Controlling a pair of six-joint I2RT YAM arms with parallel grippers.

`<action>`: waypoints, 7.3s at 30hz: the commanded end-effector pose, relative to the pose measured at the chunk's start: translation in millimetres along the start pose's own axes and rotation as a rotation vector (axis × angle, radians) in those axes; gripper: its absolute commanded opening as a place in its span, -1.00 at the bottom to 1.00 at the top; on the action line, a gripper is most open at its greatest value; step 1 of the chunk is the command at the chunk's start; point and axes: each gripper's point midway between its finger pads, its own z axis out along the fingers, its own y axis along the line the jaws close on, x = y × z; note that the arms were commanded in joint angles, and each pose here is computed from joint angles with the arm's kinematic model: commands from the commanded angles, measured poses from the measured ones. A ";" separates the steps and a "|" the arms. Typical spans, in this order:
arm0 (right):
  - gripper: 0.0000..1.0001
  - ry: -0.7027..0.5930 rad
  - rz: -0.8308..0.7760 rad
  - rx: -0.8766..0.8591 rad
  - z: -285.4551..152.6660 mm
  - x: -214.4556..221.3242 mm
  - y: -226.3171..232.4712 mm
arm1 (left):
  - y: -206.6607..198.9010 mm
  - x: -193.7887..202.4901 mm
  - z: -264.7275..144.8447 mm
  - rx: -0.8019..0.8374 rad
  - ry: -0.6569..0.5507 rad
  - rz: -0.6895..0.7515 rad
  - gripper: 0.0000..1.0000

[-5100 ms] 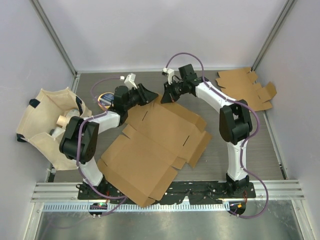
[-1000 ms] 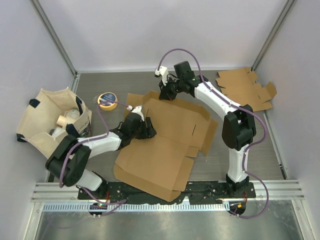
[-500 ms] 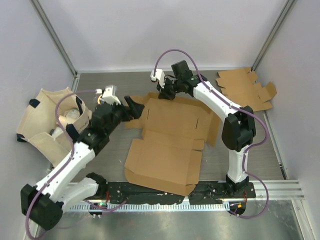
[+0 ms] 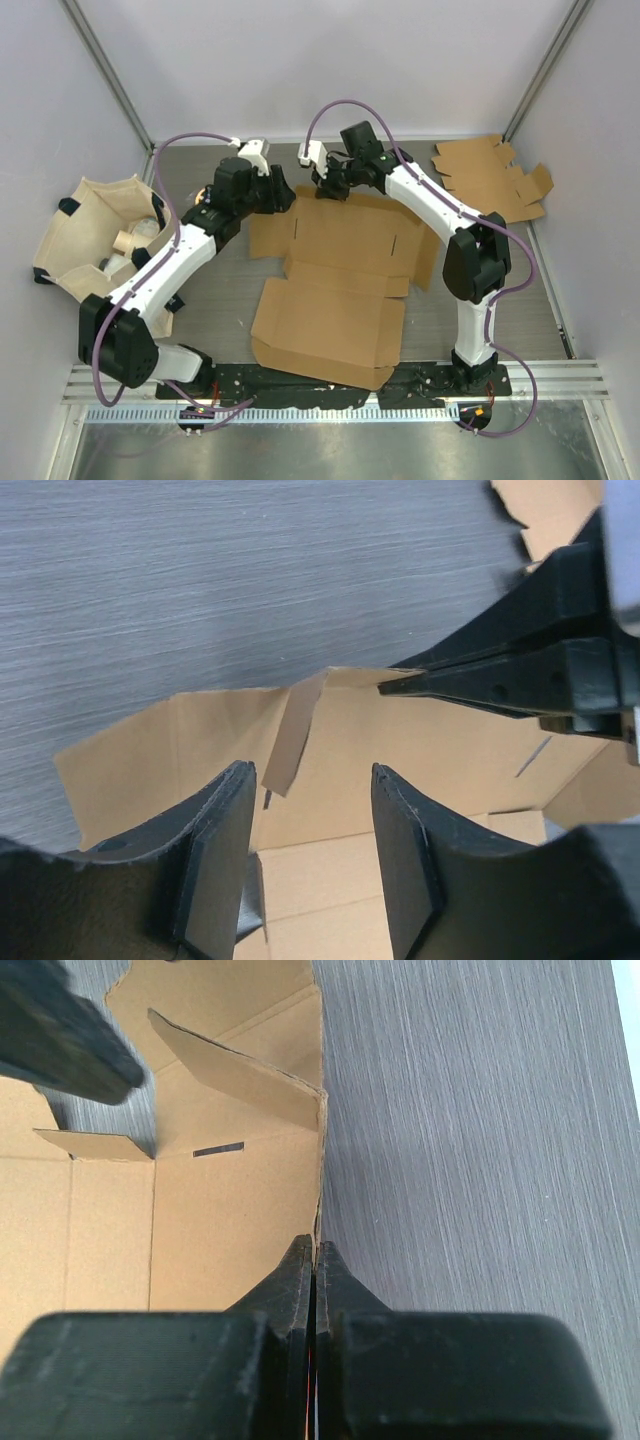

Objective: Fold the paper box

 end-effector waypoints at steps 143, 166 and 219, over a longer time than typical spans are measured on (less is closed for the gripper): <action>-0.83 -1.042 1.817 0.367 -16.8 4.2 -1.1 | 28.3 30.5 -75.0 -0.144 -0.416 -0.090 0.27; -0.87 -0.882 2.089 0.495 -0.8 16.7 -29.3 | 22.4 140.9 -14.5 0.028 -0.047 -0.364 -0.50; -0.98 -0.885 2.102 0.495 -10.3 22.2 -15.2 | 64.6 51.9 8.8 -0.319 -0.094 -0.035 -1.00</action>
